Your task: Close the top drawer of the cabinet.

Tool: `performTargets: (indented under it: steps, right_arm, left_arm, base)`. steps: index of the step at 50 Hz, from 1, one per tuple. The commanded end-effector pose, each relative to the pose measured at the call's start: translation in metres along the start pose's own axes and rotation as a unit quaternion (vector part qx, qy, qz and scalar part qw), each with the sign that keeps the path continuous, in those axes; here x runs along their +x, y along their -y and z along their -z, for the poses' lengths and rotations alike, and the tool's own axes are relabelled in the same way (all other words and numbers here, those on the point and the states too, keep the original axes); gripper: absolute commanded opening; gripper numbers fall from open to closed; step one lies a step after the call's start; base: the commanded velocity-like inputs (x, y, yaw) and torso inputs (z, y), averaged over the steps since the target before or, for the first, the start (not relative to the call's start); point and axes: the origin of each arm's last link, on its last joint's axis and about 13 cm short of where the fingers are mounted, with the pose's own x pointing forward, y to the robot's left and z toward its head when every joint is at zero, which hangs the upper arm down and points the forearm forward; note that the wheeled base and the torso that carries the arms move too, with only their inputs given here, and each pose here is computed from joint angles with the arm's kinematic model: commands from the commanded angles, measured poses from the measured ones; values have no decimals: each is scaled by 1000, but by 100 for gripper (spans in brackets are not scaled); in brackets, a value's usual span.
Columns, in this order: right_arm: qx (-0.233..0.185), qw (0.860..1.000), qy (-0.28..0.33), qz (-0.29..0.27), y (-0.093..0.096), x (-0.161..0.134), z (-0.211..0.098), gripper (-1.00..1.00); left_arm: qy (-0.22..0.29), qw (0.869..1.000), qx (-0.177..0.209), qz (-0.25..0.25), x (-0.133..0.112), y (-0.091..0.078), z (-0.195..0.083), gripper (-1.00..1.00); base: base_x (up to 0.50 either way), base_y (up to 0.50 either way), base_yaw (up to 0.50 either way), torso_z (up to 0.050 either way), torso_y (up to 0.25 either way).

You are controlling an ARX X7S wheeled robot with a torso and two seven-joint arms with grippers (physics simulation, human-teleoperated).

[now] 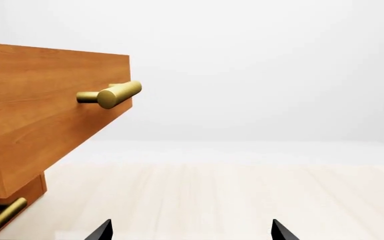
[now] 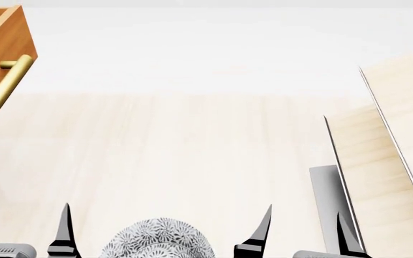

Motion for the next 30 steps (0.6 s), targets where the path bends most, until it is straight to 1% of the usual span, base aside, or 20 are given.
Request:
performTargets:
  steps: [1, 8, 17, 24, 30]
  right_arm:
    - [0, 1000, 1, 2, 0, 0, 1, 100]
    - [-2, 1000, 2, 2, 0, 0, 1, 100]
    - [-3, 1000, 5, 0, -1, 0, 1, 100]
    - [-3, 1000, 6, 1, -1, 1, 2, 100]
    - [-3, 1000, 4, -1, -1, 0, 3, 100]
  left_arm:
    - [-3, 1000, 1, 1, 0, 0, 1, 100]
    - [-3, 1000, 1, 2, 1, 0, 2, 100]
    - [-4, 1000, 2, 2, 1, 0, 2, 100]
    - [-5, 1000, 2, 2, 2, 0, 3, 100]
    - [-9, 1000, 3, 0, 6, 0, 5, 100]
  base:
    - [160, 78, 0, 0, 0]
    - [132, 81, 0, 0, 0]
    - [18, 83, 0, 0, 0]
    - [92, 355, 0, 0, 0]
    - [12, 30, 0, 0, 0]
